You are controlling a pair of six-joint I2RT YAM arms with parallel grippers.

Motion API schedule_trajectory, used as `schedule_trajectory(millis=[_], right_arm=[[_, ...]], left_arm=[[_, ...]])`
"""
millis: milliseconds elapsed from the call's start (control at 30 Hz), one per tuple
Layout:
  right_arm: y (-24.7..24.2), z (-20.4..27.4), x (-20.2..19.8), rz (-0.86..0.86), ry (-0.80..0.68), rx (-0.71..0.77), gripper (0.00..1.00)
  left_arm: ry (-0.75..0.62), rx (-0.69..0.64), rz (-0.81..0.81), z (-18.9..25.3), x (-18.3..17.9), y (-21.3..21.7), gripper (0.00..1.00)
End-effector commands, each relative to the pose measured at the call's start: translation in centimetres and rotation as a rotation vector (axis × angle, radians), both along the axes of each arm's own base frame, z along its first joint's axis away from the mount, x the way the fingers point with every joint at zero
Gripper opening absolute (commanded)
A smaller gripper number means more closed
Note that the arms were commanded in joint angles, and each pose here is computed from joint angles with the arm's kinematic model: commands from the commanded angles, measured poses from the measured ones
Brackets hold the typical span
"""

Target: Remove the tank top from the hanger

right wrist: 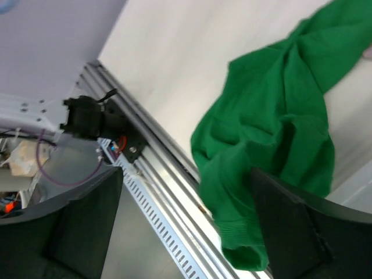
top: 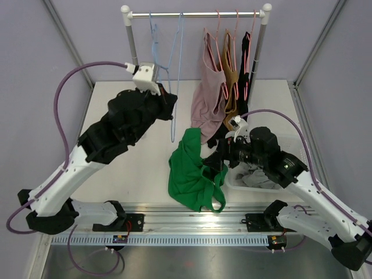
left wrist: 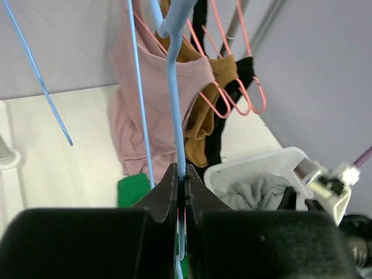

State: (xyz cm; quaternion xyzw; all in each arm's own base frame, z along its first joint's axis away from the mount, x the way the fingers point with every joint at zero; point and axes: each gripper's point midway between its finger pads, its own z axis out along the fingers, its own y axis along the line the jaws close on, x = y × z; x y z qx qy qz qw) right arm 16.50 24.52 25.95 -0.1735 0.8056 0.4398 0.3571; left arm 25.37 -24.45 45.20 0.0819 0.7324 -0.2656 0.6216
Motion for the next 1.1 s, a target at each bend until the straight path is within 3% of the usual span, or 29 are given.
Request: schedule_trajectory(millis=[0,67,233,467,700,1067], right_arm=[[-0.2,-0.8,2.6,-0.105,-0.001,-0.047,0.99],[0.1,-0.4,3.0,-0.113,-0.006,-0.036,0.99],[0.1,0.5,3.0,-0.115,-0.026,-0.012,1.00],[0.0,0.4,2.8,-0.114,-0.022,-0.007,1.00],[0.3,0.2,2.4,-0.092,-0.027,0.024,0.99],[1.4,-1.0,2.2,-0.039,-0.040,0.067,0.99]], left_arm=[[0.135,0.168,0.118,-3.4,2.2,0.2,0.00],[0.143,0.162,0.107,-2.1,2.8,-0.4,0.00],[0.275,0.248,0.115,-4.2,6.1,-0.6,0.00],[0.318,0.231,0.096,-3.8,11.1,0.0,0.00],[0.128,0.194,0.106,-0.2,16.4,0.9,0.00],[0.037,0.149,0.154,-0.1,23.9,2.2,0.00]])
